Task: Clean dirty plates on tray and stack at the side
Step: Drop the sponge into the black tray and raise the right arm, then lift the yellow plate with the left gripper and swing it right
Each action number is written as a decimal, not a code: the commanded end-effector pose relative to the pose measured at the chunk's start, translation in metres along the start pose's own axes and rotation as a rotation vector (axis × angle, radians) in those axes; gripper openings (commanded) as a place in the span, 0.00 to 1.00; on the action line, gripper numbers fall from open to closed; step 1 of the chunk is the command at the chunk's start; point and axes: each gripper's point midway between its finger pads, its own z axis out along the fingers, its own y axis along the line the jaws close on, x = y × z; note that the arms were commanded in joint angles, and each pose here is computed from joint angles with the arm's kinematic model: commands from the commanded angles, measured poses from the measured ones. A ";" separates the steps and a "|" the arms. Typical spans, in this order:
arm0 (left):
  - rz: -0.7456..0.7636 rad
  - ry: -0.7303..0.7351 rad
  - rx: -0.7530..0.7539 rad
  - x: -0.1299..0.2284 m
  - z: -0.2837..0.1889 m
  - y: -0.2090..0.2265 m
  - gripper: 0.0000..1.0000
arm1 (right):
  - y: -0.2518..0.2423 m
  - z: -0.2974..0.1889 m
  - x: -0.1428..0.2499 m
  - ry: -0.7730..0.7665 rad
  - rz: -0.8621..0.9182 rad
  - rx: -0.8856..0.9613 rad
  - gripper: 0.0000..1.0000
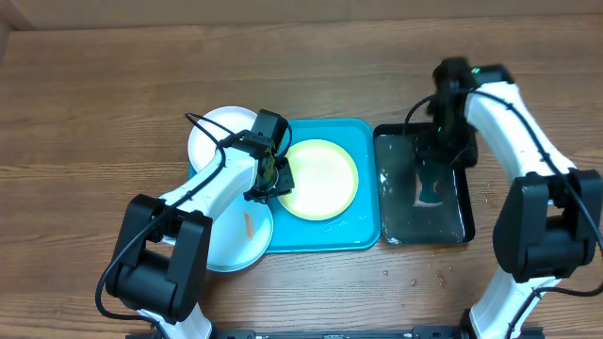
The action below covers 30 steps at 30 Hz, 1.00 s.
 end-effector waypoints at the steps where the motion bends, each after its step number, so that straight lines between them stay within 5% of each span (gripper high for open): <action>1: 0.024 0.009 -0.005 0.003 0.004 -0.002 0.36 | -0.026 -0.022 -0.015 -0.068 0.090 -0.016 0.78; 4: 0.040 -0.001 -0.003 0.004 0.004 -0.007 0.36 | -0.056 -0.023 -0.018 -0.075 0.173 -0.023 1.00; 10: 0.068 -0.024 -0.019 0.005 0.005 -0.012 0.36 | -0.097 -0.025 -0.018 -0.087 0.288 -0.037 1.00; 12: 0.073 -0.025 -0.020 0.006 0.005 -0.013 0.25 | -0.106 -0.025 -0.022 -0.108 0.310 -0.039 1.00; 14: 0.074 -0.022 -0.021 0.007 0.005 -0.013 0.04 | -0.114 -0.026 -0.028 -0.136 0.327 -0.040 1.00; 30: 0.104 -0.080 0.094 -0.040 -0.069 -0.017 0.04 | -0.129 -0.039 -0.077 -0.349 0.331 -0.040 1.00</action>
